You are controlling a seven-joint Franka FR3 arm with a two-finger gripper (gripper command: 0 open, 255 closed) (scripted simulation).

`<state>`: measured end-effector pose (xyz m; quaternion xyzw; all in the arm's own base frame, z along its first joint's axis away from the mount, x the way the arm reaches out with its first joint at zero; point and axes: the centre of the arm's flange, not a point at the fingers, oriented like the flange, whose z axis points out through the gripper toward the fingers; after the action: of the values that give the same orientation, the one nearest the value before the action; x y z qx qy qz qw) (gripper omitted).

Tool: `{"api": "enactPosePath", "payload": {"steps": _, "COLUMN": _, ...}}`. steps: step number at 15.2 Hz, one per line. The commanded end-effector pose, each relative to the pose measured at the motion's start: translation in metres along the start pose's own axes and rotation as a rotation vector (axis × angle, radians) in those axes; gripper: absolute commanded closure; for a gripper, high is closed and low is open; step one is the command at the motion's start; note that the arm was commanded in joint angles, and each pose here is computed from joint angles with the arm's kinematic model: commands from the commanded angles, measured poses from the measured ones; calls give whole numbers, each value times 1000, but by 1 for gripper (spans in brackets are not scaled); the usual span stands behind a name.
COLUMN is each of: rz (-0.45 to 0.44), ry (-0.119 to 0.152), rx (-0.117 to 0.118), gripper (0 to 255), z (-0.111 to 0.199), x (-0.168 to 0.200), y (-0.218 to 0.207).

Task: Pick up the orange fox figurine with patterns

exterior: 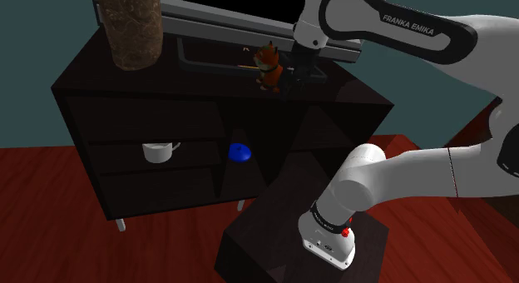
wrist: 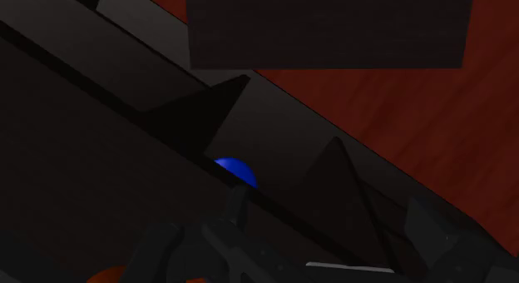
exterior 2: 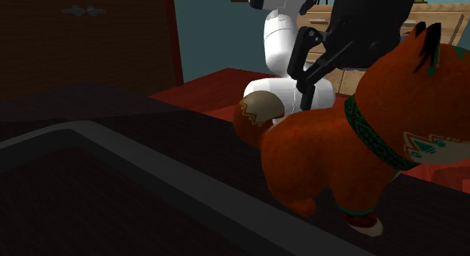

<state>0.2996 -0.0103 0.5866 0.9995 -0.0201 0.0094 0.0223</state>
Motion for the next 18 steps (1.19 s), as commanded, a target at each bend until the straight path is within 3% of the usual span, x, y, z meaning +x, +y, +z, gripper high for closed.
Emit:
{"api": "enactPosePath", "payload": {"steps": 1, "rz": 0, "ry": 0, "rx": 0, "gripper": 0, "z": 0, "x": 0, "y": 0}}
{"api": "enactPosePath", "payload": {"steps": 7, "rz": -375, "ry": 13, "rx": 33, "gripper": 0, "z": -33, "x": 21, "y": 74}}
{"api": "enactPosePath", "payload": {"steps": 13, "rz": -750, "ry": 27, "rx": 67, "gripper": 0, "z": -64, "x": 67, "y": 135}}
{"api": "enactPosePath", "payload": {"steps": 18, "rz": -756, "ry": 27, "rx": 67, "gripper": 0, "z": -43, "x": 68, "y": 135}}
